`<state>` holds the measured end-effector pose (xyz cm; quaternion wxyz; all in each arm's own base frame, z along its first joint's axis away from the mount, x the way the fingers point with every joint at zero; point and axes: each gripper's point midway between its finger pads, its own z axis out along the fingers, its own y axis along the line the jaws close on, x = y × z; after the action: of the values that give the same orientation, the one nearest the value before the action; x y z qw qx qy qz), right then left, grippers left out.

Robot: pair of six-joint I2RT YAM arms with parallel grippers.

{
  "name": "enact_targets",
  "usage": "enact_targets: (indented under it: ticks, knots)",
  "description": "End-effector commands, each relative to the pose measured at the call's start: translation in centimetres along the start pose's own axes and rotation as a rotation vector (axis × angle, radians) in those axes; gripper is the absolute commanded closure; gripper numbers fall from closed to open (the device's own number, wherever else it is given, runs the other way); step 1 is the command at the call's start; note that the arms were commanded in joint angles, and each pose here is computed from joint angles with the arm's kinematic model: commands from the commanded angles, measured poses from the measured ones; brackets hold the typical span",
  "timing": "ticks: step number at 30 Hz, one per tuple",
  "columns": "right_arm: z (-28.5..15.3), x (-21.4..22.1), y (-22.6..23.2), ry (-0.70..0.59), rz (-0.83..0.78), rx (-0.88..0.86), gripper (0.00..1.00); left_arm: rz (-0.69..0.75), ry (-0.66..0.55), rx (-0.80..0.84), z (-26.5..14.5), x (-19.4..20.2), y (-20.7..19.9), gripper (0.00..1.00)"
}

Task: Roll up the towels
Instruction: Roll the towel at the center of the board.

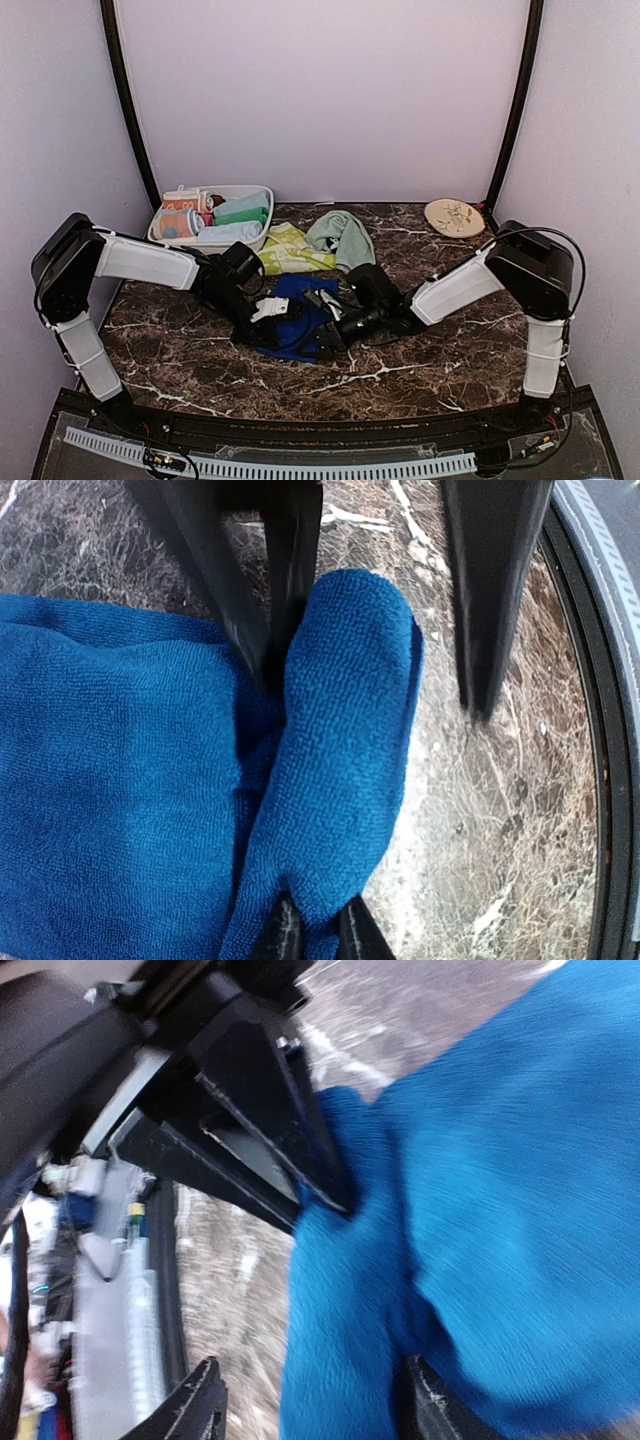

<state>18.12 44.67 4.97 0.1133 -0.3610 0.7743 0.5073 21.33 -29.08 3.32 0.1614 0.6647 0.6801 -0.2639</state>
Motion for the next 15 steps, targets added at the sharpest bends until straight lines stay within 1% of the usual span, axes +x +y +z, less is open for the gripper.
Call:
enact_targets:
  ticks: [1,4,6,8,9,11,13,15]
  knots:
    - [-4.5,-1.2,-2.4,-0.107,-0.122,0.285,0.40,-0.145,0.075,0.099,0.7,1.3,-1.1,0.88]
    - [-7.7,-0.6,-3.4,-0.159,-0.179,0.449,0.40,-0.221,0.095,0.175,1.1,1.4,-1.7,0.89]
    - [-9.4,-0.3,-3.1,-0.198,-0.235,0.519,0.40,-0.268,0.097,0.222,1.1,1.4,-2.0,0.89]
    - [-10.8,-0.8,-1.0,-0.248,-0.362,0.567,0.41,-0.313,0.091,0.261,1.1,1.3,-2.3,0.89]
    - [-10.8,-0.4,0.1,-0.241,-0.467,0.591,0.42,-0.336,0.096,0.278,1.1,1.4,-2.4,0.89]
    - [-10.1,0.2,1.9,-0.219,-0.623,0.637,0.43,-0.374,0.110,0.315,1.2,1.6,-2.7,0.89]
    - [-8.8,0.7,3.2,-0.156,-0.759,0.702,0.44,-0.403,0.124,0.333,1.2,1.8,-2.8,0.90]
    - [-6.6,1.2,5.2,-0.089,-0.905,0.725,0.44,-0.424,0.127,0.358,1.0,1.7,-3.2,0.91]
